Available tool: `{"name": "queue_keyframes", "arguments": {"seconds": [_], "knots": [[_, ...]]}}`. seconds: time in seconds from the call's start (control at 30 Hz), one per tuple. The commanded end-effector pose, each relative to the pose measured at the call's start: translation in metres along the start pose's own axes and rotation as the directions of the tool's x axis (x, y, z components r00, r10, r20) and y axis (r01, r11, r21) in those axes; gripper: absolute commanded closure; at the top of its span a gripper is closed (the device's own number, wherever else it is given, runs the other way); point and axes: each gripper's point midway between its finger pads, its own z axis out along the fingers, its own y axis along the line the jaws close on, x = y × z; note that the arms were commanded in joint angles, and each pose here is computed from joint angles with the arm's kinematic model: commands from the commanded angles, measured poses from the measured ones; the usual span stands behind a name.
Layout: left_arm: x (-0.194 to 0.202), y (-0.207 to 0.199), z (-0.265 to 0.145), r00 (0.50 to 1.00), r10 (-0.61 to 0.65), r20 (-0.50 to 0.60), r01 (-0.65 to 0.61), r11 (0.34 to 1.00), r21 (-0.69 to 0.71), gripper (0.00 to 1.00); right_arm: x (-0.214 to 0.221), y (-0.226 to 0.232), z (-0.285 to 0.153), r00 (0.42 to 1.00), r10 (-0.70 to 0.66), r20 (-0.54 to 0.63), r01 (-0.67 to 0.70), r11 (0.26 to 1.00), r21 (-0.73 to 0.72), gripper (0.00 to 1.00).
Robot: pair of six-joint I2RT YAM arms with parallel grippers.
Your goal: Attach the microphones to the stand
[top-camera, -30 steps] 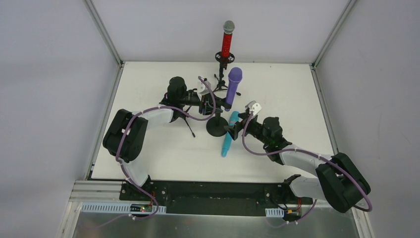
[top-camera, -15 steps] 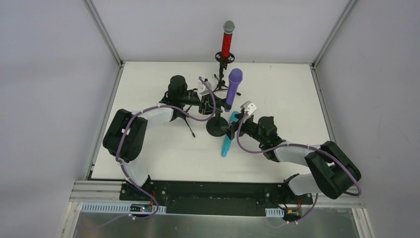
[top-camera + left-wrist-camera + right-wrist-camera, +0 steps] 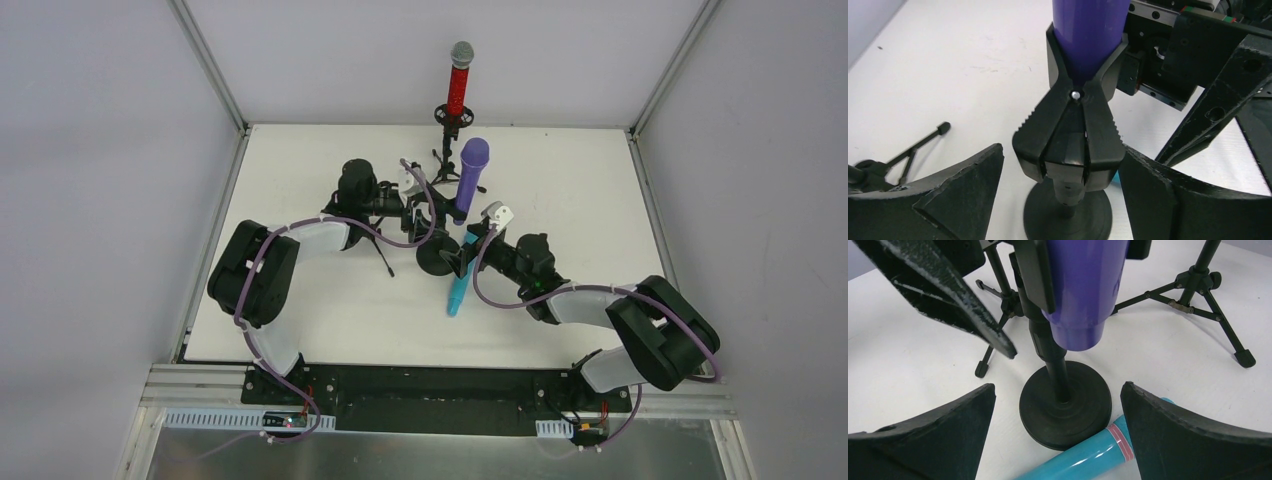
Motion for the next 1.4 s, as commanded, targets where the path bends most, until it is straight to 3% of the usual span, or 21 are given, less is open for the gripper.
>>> {"name": "queue_keyframes", "arguments": {"seconds": [0.0,0.13,0.6,0.67,0.87,1.07,1.17,1.37], "knots": [[-0.033,0.001,0.002,0.991,0.080,0.108,-0.080,0.997,-0.009,0.26,-0.025,0.001,0.005,0.995,-0.034,0.092,0.034,0.999,-0.002,0.01],[-0.031,0.002,0.002,0.988,0.091,0.121,-0.090,0.996,-0.013,0.41,-0.024,0.001,0.005,0.995,-0.035,0.091,0.036,0.999,0.000,0.01],[-0.019,-0.008,0.002,0.994,0.096,0.061,-0.100,0.992,0.074,0.75,-0.019,-0.002,0.011,0.992,-0.031,0.121,0.031,1.000,0.002,0.01],[-0.020,-0.007,0.003,0.994,0.091,0.060,-0.096,0.993,0.075,1.00,-0.018,-0.002,0.013,0.990,-0.032,0.138,0.032,0.999,0.001,0.01],[-0.022,-0.004,0.002,0.994,0.087,0.072,-0.090,0.995,0.040,1.00,-0.020,-0.002,0.019,0.973,-0.068,0.220,0.062,0.998,0.030,0.01],[-0.032,-0.001,0.005,0.992,0.075,0.101,-0.076,0.997,0.006,1.00,-0.014,0.003,0.033,0.963,-0.174,0.203,0.157,0.983,0.099,0.01],[-0.033,0.002,0.006,0.991,0.074,0.113,-0.073,0.997,-0.017,1.00,-0.015,-0.004,0.040,0.964,-0.168,0.204,0.132,0.975,0.177,0.02],[-0.035,0.004,0.008,0.990,0.053,0.129,-0.048,0.998,-0.042,1.00,-0.012,-0.016,0.049,0.971,-0.119,0.207,0.055,0.955,0.291,0.21]]}}
